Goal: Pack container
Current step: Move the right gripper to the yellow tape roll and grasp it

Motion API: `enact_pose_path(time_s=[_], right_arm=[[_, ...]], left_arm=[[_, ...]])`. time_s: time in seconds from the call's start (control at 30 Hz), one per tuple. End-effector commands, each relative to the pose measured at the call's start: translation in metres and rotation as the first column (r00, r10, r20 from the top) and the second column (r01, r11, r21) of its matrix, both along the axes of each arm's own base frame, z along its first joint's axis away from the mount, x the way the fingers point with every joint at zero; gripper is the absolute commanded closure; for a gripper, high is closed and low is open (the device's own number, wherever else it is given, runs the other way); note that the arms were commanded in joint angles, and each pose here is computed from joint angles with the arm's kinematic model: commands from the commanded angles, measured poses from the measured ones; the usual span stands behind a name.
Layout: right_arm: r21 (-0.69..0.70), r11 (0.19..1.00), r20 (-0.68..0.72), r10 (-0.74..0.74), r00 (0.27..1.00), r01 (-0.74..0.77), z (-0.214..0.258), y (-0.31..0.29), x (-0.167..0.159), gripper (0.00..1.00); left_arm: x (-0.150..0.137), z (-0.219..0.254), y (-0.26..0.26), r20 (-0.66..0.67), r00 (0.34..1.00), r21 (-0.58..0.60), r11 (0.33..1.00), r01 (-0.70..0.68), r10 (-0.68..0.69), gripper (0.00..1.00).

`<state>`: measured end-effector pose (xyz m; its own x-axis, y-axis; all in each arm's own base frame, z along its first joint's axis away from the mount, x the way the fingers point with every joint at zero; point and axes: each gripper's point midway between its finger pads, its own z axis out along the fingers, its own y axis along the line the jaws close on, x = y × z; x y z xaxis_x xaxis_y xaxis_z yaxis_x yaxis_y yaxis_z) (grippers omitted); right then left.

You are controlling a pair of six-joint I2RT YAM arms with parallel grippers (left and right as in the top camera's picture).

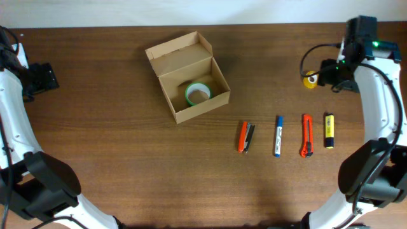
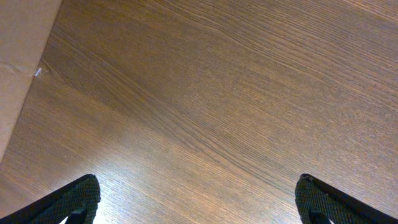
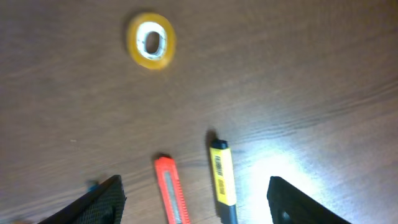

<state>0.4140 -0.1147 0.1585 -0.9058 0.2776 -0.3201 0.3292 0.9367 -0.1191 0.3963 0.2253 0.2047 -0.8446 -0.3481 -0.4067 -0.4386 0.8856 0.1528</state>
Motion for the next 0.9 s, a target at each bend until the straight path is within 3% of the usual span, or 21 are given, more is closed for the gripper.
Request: enact_pose_path(time_s=[0.0,0.2,0.53,0.87], right_arm=[[0.024,0.999,0.004,-0.037,0.999,0.037,-0.012,-0.010,0.003,0.32],[0.036,0.999,0.008,-0.026,1.000,0.026,-0.050,-0.017,0.030,0.32],[0.108,0.994,-0.067,-0.005,0.998,0.012,-0.113,-0.011,0.048,0.34],[0.149,0.989,0.115,-0.019,0.993,0.002,-0.067,-0.009,0.095,0.33]], left_arm=[[-0.001,0.000,-0.002,-0.004,1.000,-0.004,1.000,0.021,-0.021,0.00],[-0.001,0.000,-0.002,-0.004,1.000,-0.004,1.000,0.021,-0.021,0.00],[-0.001,0.000,-0.002,-0.004,1.000,-0.004,1.000,0.021,-0.021,0.00],[-0.001,0.000,-0.002,-0.004,1.000,-0.004,1.000,0.021,-0.021,0.00]])
